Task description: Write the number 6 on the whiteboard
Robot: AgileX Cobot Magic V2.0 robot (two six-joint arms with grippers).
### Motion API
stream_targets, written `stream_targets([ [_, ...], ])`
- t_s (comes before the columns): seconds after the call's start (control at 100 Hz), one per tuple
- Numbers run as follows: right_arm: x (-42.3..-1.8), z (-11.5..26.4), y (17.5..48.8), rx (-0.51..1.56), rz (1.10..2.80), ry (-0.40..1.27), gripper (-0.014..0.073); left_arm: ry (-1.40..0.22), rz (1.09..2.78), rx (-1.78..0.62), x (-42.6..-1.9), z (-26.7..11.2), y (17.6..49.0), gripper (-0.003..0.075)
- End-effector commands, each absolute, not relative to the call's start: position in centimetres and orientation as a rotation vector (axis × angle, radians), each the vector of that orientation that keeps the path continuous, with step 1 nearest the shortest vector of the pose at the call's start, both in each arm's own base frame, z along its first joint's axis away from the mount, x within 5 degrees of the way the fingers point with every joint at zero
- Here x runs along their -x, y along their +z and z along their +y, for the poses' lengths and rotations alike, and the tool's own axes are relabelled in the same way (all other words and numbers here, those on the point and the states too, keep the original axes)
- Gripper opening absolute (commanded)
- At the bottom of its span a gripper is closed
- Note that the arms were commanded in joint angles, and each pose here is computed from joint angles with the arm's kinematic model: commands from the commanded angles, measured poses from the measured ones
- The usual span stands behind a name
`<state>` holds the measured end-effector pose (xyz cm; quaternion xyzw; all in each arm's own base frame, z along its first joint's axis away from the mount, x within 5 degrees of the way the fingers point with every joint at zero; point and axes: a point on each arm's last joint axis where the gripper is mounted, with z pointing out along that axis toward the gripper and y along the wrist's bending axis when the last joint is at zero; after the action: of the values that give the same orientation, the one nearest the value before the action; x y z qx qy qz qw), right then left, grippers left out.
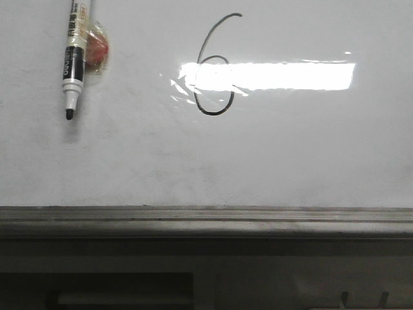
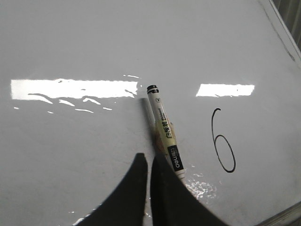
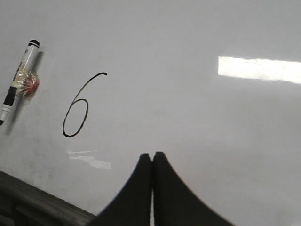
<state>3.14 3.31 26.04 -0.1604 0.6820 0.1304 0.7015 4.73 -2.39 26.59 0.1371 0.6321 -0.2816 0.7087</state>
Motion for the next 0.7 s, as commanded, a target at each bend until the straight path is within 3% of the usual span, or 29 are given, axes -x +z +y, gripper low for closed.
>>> stream_targets([
  [0.0, -2.78, 3.01, 27.29, 0.307, 1.445, 0.279, -0.0066, -0.646, 1.388, -0.305, -4.62, -2.46, 27.42, -0.002],
  [0.6, -2.78, 3.01, 27.29, 0.307, 1.445, 0.279, -0.0066, -0.643, 1.391, -0.305, -4.65, -2.46, 27.33, -0.002],
  [0.69, -2.78, 3.01, 27.29, 0.307, 1.445, 0.279, -0.0066, -0.57, 1.377, -0.313, -4.89, -2.24, 27.3, -0.002],
])
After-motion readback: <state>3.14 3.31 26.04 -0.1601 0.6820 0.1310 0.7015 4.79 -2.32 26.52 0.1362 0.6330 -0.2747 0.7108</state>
